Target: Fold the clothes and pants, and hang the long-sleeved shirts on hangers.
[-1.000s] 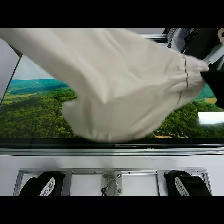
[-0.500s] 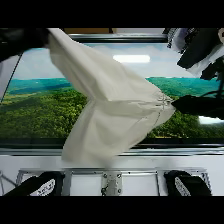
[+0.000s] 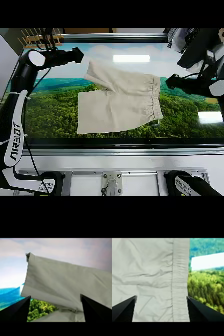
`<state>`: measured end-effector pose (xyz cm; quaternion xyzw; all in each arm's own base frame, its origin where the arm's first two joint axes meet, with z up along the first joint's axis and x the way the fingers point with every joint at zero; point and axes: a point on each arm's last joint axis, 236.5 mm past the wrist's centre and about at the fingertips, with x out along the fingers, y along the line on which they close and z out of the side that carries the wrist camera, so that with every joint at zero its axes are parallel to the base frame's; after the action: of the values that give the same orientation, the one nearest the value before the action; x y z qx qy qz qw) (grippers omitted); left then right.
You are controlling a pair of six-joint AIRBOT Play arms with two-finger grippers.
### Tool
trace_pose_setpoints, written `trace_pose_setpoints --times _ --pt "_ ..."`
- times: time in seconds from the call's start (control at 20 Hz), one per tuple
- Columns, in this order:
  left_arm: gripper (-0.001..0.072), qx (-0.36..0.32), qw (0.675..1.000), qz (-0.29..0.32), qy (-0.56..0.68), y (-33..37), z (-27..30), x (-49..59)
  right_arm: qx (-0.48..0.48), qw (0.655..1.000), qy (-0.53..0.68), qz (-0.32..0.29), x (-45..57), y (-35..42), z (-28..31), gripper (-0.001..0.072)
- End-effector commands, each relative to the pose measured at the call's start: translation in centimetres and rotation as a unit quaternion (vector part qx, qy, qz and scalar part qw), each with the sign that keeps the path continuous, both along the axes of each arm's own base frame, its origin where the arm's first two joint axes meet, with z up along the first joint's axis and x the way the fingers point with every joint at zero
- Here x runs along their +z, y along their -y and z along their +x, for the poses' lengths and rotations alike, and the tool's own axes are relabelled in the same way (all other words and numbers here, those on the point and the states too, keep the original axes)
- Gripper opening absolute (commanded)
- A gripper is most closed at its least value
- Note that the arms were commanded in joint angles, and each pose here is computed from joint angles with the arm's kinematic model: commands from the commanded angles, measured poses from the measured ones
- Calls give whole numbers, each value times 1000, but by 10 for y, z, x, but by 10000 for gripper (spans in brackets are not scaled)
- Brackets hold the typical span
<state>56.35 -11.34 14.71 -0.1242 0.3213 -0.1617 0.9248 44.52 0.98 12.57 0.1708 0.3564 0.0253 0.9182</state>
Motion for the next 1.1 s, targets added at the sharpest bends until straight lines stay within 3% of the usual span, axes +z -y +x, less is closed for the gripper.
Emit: trace_pose_setpoints --times 0.0,0.2,0.45,0.7,1.05 --pt "674 30 991 -18 -130 -58 -47 -34 -20 999 38 -10 31 19 1 674" --pt "674 85 956 -52 -275 -90 -156 -113 8 1000 -3 -7 34 4 -36 673" --pt "674 145 902 -114 -391 -66 -272 -214 17 1000 -6 8 39 -5 -45 673" --pt "674 167 864 -187 -437 -38 -297 -248 23 999 -1 38 43 -16 -44 674" --pt "674 141 858 -193 -454 8 -292 -268 24 999 -1 37 43 -16 -44 673"
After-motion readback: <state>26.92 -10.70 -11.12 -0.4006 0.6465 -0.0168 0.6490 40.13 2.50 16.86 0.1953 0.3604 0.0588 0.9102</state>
